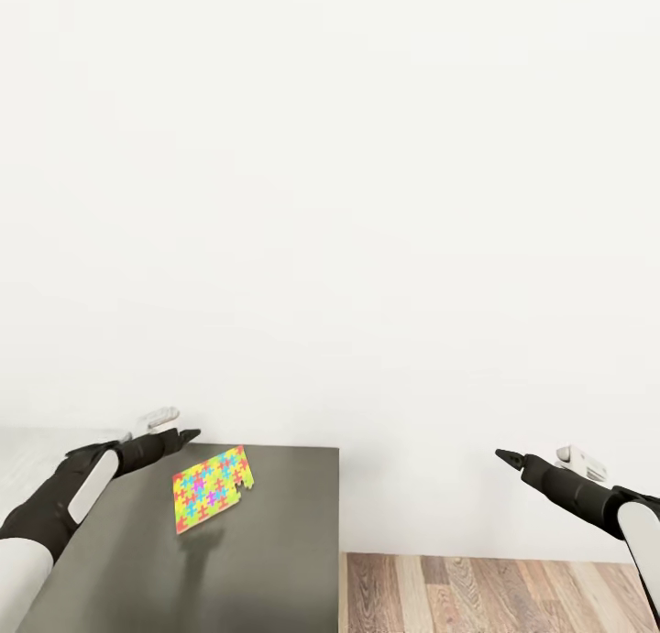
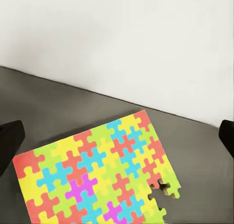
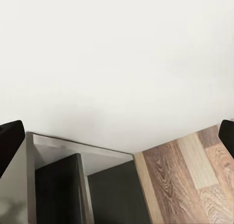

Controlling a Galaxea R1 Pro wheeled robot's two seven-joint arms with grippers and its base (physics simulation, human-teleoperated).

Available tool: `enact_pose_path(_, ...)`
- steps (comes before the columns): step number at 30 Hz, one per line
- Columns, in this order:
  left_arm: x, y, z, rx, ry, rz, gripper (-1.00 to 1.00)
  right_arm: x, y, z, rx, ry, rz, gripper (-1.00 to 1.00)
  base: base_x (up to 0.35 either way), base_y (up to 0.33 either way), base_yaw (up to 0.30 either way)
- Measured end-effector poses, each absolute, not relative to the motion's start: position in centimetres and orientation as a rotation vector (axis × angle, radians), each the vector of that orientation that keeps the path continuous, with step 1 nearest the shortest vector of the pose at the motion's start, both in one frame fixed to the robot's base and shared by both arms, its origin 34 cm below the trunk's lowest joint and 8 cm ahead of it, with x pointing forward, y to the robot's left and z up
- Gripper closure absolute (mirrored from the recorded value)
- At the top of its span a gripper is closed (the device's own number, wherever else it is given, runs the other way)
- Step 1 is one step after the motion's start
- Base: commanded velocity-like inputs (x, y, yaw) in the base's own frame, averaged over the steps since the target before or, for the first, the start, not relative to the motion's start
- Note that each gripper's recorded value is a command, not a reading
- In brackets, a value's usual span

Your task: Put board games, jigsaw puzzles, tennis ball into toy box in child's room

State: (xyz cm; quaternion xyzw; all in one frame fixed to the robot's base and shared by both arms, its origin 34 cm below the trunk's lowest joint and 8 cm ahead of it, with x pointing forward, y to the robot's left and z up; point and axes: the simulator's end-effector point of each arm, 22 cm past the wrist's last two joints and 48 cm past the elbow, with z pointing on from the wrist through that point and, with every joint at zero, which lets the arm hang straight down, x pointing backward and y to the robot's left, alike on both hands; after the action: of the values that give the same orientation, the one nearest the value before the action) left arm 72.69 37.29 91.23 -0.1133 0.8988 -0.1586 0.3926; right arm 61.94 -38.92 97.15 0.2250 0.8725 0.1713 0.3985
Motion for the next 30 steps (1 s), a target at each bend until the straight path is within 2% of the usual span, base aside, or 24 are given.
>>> enact_pose_path(30, 72.6, 37.7, 88.8, -0.282, 2.291, -0.423, -1.0, 61.9, -38.6, 94.7, 0.586, 2.254, 0.432, -1.0, 0.0, 0.0, 0.0)
